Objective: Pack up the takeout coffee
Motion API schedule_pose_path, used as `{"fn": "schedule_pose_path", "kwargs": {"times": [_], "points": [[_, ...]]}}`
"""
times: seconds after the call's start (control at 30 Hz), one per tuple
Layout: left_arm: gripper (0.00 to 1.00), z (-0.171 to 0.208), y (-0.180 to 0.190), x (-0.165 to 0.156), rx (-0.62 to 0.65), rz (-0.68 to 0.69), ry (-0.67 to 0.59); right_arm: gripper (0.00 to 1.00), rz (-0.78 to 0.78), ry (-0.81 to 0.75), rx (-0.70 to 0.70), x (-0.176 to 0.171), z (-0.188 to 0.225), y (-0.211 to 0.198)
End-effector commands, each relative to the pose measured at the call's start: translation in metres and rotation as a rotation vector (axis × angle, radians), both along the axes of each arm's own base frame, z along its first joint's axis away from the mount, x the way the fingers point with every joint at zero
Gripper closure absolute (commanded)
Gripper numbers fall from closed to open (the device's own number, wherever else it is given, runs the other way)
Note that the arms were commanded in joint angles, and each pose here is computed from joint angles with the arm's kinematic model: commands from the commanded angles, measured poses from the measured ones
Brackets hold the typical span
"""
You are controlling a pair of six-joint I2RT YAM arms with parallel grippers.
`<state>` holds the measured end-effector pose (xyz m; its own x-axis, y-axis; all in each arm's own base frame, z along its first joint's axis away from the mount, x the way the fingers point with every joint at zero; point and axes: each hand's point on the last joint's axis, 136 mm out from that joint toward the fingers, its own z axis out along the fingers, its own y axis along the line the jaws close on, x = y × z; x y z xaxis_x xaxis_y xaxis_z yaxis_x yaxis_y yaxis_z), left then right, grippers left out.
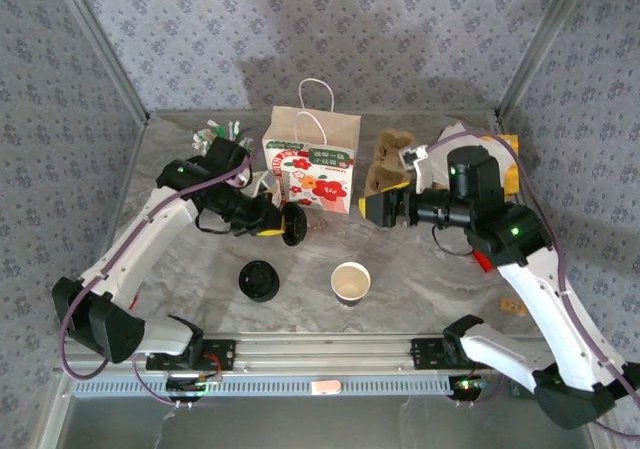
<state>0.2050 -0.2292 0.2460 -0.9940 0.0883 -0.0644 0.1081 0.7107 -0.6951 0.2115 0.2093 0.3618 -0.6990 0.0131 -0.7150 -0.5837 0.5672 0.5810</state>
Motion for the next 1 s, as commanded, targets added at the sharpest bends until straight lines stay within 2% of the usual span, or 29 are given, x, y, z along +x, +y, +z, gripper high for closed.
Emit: {"fn": "schedule_pose_path", "kwargs": {"times": [0.0,0.2,0.4,0.5,0.57,0.63,0.7,0.8,0.97], "points": [[0.93,0.042,-0.025,0.007,-0.185,-0.005,0.015,0.16,0.141,0.129,0.218,-0.003,0.022,0.015],[0.92,0.078,-0.044,0.015,-0.329,-0.004,0.036,0.11,0.2,0.087,0.358,0.006,0.05,0.019],[0.92,0.095,-0.057,0.016,-0.394,-0.018,0.059,0.11,0.238,0.033,0.352,0.008,0.058,0.022],[0.91,0.103,-0.064,0.014,-0.432,-0.028,0.087,0.11,0.212,-0.119,0.252,0.005,0.051,0.018],[0.91,0.107,-0.067,0.012,-0.448,-0.037,0.108,0.11,0.2,-0.303,0.166,0.001,0.044,0.016],[0.91,0.111,-0.071,0.007,-0.456,-0.058,0.121,0.09,0.273,-0.567,0.093,-0.016,0.038,0.02],[0.91,0.113,-0.074,0.003,-0.459,-0.078,0.134,0.07,0.316,-0.735,0.022,-0.025,0.035,0.022],[0.91,0.117,-0.079,-0.005,-0.468,-0.108,0.153,0.02,0.352,-0.805,-0.031,-0.024,0.034,0.024],[0.9,0.128,-0.087,-0.016,-0.487,-0.165,0.166,0.0,0.42,-0.823,0.0,-0.028,0.036,0.031]]}}
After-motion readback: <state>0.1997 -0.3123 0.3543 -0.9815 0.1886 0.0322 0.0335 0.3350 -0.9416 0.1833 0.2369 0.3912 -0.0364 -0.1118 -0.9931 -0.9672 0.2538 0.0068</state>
